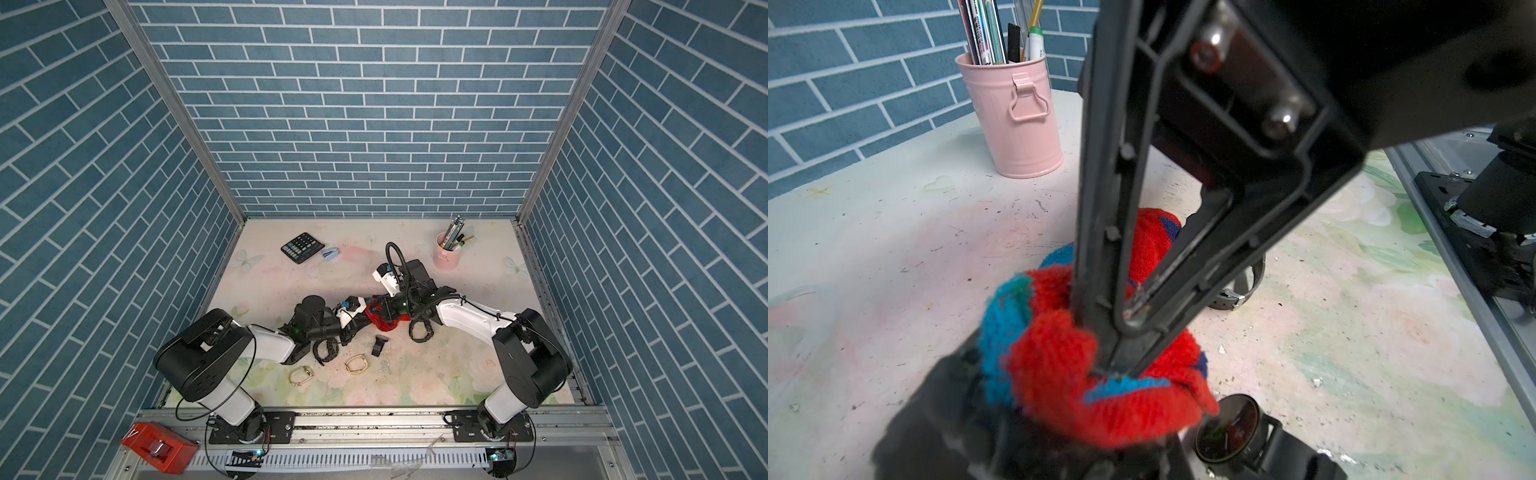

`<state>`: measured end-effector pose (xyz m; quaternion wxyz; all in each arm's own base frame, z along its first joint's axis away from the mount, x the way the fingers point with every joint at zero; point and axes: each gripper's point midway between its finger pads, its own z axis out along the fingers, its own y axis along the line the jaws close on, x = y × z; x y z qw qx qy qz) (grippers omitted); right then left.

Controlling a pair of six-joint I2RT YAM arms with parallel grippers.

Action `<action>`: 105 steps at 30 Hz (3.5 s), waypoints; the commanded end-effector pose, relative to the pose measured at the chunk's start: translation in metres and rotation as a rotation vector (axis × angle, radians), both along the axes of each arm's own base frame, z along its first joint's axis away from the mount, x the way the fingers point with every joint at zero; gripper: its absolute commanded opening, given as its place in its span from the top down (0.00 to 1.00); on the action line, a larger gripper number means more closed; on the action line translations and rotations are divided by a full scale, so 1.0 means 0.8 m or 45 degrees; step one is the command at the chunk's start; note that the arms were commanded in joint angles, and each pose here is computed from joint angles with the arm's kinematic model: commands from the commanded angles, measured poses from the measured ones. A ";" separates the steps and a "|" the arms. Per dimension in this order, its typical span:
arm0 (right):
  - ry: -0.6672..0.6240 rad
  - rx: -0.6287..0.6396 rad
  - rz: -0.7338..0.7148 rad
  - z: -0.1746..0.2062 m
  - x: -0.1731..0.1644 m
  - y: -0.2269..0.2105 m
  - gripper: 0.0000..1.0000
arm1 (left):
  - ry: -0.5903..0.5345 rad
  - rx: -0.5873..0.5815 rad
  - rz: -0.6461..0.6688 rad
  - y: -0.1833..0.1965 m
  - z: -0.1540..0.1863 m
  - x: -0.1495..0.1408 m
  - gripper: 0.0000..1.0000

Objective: Wipe the watch dial
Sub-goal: Wipe the dirt from the watch dial, then place the cleaning item at the center of the board, then place the watch at the center of the board.

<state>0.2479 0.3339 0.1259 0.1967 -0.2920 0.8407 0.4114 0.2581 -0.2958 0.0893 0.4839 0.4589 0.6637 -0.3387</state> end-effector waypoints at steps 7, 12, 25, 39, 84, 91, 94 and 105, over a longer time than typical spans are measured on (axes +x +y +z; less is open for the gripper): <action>0.063 -0.165 -0.207 -0.028 0.040 -0.021 1.00 | -0.276 -0.191 -0.097 -0.023 0.086 0.005 1.00; 0.047 0.021 -0.131 0.013 0.049 0.015 1.00 | -0.262 -0.204 -0.117 -0.028 0.088 0.003 1.00; 0.149 0.152 0.123 0.011 -0.024 0.027 1.00 | -0.280 -0.231 -0.108 -0.030 0.095 0.007 1.00; 0.256 -0.132 0.162 -0.063 -0.071 -0.027 1.00 | -0.321 -0.201 -0.051 -0.023 0.104 0.014 1.00; -0.879 0.132 -0.183 0.118 0.012 -0.108 0.74 | -0.607 -0.362 -0.585 -0.011 0.241 -0.128 1.00; -1.201 0.367 0.048 0.174 -0.039 -0.099 0.73 | -0.630 -0.407 -0.709 -0.018 0.260 -0.161 1.00; -1.248 0.485 0.176 0.197 -0.064 -0.091 0.73 | -0.660 -0.405 -0.783 -0.022 0.269 -0.181 1.00; -1.448 0.770 0.463 0.257 -0.134 -0.079 0.59 | -0.705 -0.460 -0.936 -0.020 0.296 -0.222 1.00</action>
